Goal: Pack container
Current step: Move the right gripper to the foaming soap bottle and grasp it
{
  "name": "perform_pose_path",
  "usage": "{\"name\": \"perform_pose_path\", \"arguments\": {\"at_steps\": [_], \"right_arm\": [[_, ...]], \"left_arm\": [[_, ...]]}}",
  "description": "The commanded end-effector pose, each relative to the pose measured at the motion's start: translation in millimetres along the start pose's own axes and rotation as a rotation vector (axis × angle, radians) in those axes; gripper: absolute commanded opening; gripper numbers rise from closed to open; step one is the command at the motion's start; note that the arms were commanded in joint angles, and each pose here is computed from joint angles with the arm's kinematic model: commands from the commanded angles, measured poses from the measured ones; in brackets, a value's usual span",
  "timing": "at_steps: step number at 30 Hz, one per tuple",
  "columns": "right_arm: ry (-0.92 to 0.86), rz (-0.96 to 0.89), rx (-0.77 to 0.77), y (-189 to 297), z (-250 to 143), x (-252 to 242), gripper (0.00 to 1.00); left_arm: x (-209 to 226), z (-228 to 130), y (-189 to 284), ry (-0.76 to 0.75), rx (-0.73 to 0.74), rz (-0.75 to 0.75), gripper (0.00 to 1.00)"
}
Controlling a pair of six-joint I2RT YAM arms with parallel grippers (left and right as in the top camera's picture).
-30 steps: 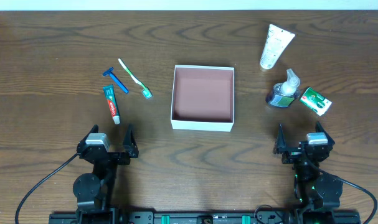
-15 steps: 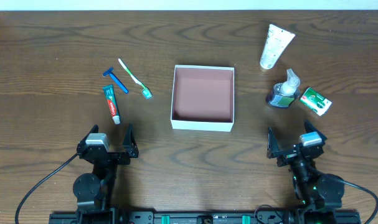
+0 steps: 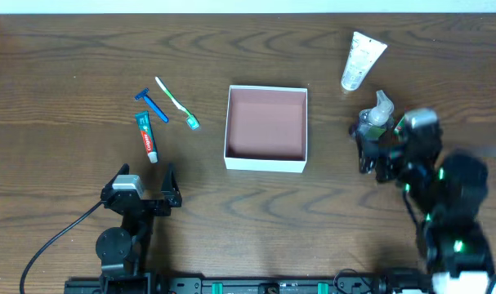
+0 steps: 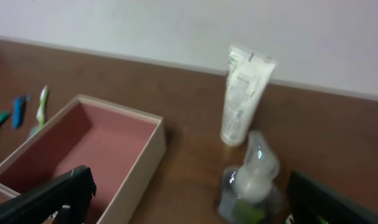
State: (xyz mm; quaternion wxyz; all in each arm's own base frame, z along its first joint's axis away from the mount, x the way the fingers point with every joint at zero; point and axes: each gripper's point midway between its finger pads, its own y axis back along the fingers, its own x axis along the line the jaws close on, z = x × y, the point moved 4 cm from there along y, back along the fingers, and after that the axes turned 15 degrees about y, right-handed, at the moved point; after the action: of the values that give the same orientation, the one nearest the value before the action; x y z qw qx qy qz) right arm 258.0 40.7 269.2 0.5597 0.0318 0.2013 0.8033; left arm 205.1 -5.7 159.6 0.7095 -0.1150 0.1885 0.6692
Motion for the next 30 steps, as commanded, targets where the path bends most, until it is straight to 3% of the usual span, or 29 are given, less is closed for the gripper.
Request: {"name": "perform_pose_path", "arguments": {"at_steps": [1,8,14,19,25,30], "right_arm": [[0.034,0.130,0.053,-10,27,1,0.99],[-0.042,0.209,0.309,-28,10,-1,0.99],[-0.023,0.106,0.379,-38,-2,-17,0.99],[0.165,0.054,0.377,-59,-4,-35,0.95],[0.096,-0.019,0.515,-93,-41,-54,0.85],[0.014,-0.055,0.548,-115,-59,-64,0.88]], "left_arm": [[5,-12,-1,-0.009,0.046,0.017,0.98],[5,-12,-1,-0.009,0.046,0.017,0.98],[5,-12,-1,-0.009,0.046,0.017,0.98],[5,-12,-1,-0.009,0.046,0.017,0.98],[5,-12,-1,-0.009,0.046,0.017,0.98],[5,-12,-1,-0.009,0.046,0.017,0.98]]}}
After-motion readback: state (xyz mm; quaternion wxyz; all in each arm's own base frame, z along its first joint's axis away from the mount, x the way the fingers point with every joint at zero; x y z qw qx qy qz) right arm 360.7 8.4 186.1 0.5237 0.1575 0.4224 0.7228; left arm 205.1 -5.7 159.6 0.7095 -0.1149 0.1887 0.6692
